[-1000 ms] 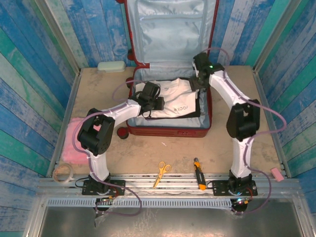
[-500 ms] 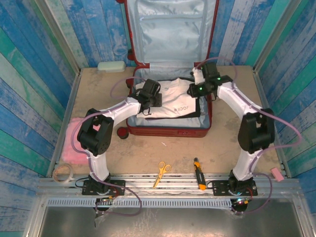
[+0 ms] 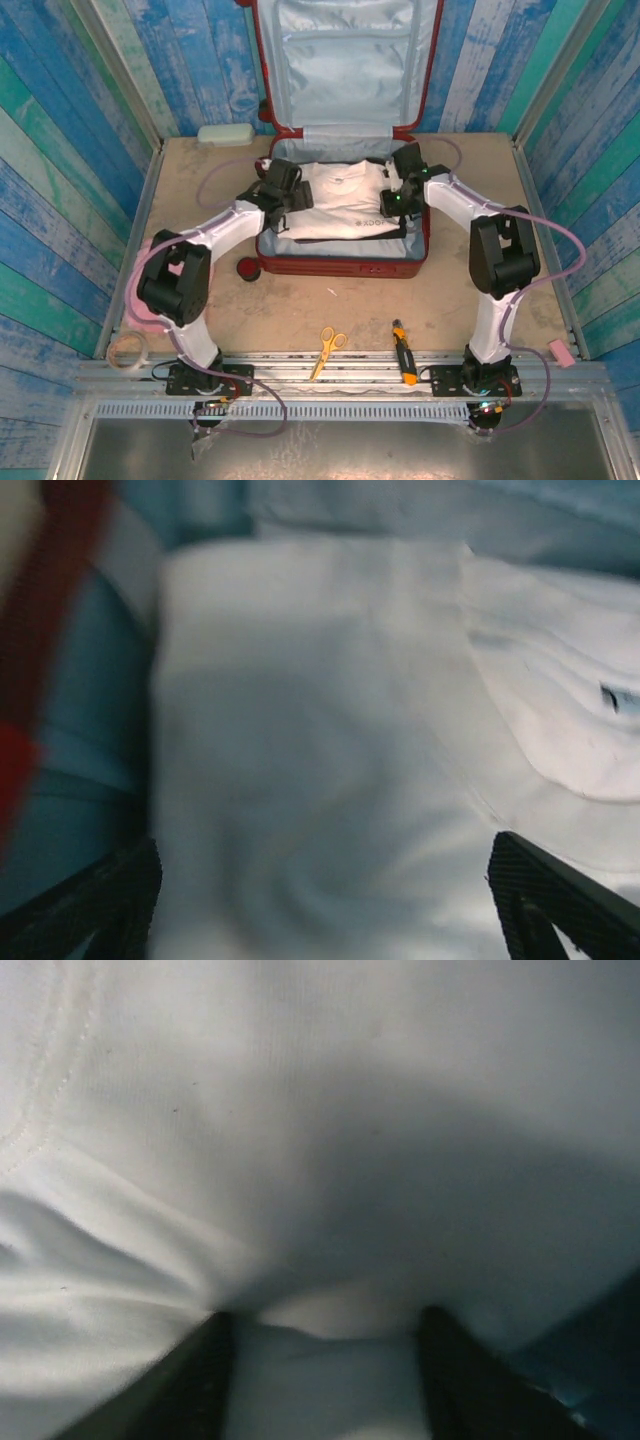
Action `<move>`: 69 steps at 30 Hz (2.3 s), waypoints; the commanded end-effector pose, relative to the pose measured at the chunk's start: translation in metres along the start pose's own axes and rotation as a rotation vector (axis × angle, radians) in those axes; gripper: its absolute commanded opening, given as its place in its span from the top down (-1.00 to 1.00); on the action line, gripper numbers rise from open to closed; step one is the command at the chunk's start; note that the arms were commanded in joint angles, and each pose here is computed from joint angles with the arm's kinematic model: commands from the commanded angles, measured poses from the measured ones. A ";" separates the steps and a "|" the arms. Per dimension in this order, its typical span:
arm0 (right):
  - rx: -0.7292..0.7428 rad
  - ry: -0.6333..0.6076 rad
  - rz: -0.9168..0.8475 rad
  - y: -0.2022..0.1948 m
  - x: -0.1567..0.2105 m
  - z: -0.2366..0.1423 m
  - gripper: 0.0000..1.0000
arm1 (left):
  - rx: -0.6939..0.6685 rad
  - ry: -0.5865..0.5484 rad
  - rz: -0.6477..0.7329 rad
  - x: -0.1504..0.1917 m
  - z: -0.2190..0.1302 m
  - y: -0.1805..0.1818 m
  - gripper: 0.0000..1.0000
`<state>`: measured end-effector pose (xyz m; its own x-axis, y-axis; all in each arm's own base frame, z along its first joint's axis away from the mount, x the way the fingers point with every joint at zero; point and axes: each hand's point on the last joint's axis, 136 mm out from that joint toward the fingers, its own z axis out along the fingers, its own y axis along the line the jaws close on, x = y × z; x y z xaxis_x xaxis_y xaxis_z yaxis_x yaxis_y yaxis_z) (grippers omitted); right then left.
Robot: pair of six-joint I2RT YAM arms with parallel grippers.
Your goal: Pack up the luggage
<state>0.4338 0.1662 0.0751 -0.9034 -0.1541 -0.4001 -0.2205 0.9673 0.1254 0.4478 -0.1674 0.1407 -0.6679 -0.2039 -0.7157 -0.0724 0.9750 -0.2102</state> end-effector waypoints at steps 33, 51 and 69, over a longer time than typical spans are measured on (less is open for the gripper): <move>-0.378 -0.312 -0.061 0.057 -0.038 -0.148 -0.81 | -0.853 0.239 -0.574 0.077 -0.131 0.384 -0.87; -0.285 -0.244 -0.026 0.040 -0.025 -0.129 -0.82 | -0.791 0.517 -0.602 0.140 -0.086 0.414 -0.93; -0.243 -0.286 -0.012 0.021 -0.026 -0.137 -0.81 | -0.563 0.585 -0.628 0.158 -0.040 0.352 0.82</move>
<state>0.4080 0.1668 0.2115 -0.7713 -0.0645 -0.6332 -0.3427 0.8804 0.3278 0.3066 0.1974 0.0197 -0.5800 -0.7500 -0.3179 -0.8039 0.5900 0.0748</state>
